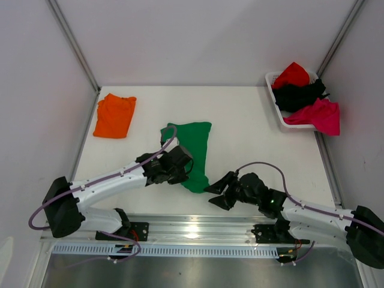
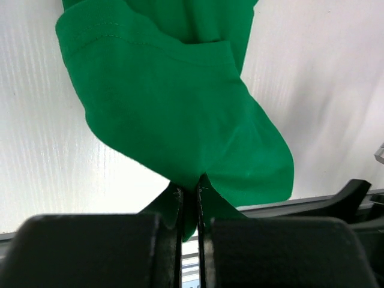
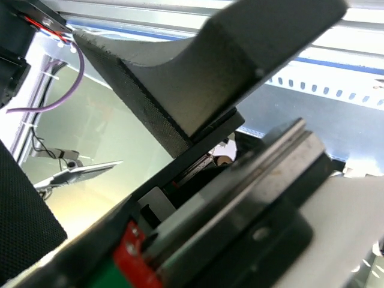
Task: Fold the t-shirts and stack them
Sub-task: Fold the tshirt
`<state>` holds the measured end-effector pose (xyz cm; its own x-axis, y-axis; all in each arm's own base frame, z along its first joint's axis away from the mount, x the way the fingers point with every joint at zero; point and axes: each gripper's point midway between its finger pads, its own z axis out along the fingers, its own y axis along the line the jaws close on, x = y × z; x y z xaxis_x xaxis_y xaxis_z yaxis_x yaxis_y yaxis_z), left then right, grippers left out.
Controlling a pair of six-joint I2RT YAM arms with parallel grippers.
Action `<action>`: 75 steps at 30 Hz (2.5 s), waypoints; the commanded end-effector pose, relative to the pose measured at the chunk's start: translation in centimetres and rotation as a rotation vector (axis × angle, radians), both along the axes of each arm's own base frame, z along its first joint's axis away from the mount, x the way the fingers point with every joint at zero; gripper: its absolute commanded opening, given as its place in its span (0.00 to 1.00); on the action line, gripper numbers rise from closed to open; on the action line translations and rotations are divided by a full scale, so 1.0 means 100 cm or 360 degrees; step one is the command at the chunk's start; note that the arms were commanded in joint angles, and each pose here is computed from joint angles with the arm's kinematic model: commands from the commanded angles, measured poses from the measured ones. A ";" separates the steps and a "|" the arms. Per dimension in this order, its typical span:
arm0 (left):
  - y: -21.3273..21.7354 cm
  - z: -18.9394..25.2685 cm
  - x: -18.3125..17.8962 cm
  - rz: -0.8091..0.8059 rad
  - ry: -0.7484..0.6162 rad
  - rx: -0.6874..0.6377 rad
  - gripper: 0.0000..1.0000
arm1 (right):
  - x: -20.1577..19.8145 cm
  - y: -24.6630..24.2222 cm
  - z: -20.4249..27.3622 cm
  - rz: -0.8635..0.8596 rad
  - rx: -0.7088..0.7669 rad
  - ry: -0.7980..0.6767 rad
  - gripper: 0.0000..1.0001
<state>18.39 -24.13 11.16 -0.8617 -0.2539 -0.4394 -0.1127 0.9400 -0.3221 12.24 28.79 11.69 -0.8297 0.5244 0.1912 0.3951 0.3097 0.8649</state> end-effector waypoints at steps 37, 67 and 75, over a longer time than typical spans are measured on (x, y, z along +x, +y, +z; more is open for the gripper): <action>0.087 0.117 0.011 0.0299 -0.0645 -0.0127 0.77 | 0.126 -0.001 0.038 0.0156 -0.0284 -0.0883 0.62; 0.149 0.161 0.009 0.0522 -0.0851 -0.0006 0.79 | 0.284 0.093 -0.009 0.0400 -0.0750 -0.1046 0.61; 0.158 0.163 0.004 0.0557 -0.0852 -0.0019 0.79 | 0.307 0.064 -0.032 0.0360 -0.0899 -0.0848 0.61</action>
